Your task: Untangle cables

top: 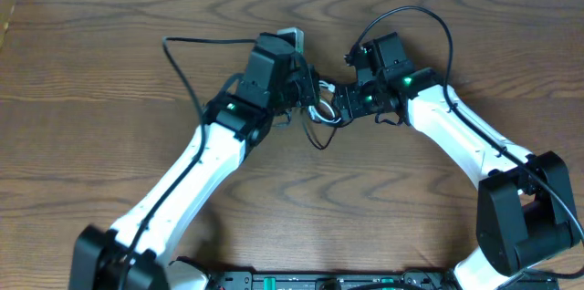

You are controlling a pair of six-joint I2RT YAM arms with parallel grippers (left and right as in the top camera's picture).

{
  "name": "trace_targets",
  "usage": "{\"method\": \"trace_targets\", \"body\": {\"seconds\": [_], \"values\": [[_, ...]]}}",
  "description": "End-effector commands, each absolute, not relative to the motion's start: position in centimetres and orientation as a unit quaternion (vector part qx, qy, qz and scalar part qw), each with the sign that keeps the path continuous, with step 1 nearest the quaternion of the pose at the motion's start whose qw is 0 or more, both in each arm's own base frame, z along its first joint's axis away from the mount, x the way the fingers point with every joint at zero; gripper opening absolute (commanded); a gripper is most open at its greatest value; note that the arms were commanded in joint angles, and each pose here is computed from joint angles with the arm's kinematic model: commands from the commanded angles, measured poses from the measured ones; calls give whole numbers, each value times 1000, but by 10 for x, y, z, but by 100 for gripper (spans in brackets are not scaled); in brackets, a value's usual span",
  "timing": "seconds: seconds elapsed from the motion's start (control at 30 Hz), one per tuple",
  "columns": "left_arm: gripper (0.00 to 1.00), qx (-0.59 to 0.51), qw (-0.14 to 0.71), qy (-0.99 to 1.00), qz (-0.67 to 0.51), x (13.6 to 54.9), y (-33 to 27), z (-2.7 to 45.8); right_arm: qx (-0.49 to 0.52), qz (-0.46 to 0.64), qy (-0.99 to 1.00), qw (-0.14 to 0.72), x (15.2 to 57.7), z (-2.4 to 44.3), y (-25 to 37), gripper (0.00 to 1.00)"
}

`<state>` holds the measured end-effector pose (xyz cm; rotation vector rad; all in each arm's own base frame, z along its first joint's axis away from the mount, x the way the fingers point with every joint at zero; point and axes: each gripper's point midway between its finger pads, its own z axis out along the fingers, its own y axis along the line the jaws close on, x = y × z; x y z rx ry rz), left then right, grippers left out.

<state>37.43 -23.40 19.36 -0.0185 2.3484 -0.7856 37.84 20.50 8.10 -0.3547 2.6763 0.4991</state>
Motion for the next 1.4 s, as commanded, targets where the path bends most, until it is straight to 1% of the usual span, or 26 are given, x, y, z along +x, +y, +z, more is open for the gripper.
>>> {"method": "trace_targets", "body": {"seconds": [0.0,0.17,0.4,0.63,0.83,0.97,1.07,1.23,1.3,1.37], "values": [[8,-10,370,877,-305,371,-226,229,-107,172,960,194,375,72,202,72],[8,-8,392,864,-316,365,-223,252,-107,188,956,199,372,61,208,77],[8,-6,409,853,-326,359,-220,270,-123,200,949,210,362,46,218,82],[8,-5,418,847,-329,354,-217,280,-128,215,945,212,356,43,230,81],[8,-16,415,855,-310,355,-210,273,-201,280,917,202,342,53,253,82],[8,-16,420,852,-313,354,-210,277,-204,282,913,212,345,56,256,83],[8,-15,424,849,-315,353,-209,282,-209,287,904,237,354,63,261,83],[8,-19,445,831,-332,343,-204,307,-213,290,886,292,375,80,267,95],[8,-18,457,823,-338,337,-201,319,-212,286,883,306,380,82,268,97],[8,-17,467,815,-344,332,-198,329,-212,287,880,314,384,83,269,96]]}}
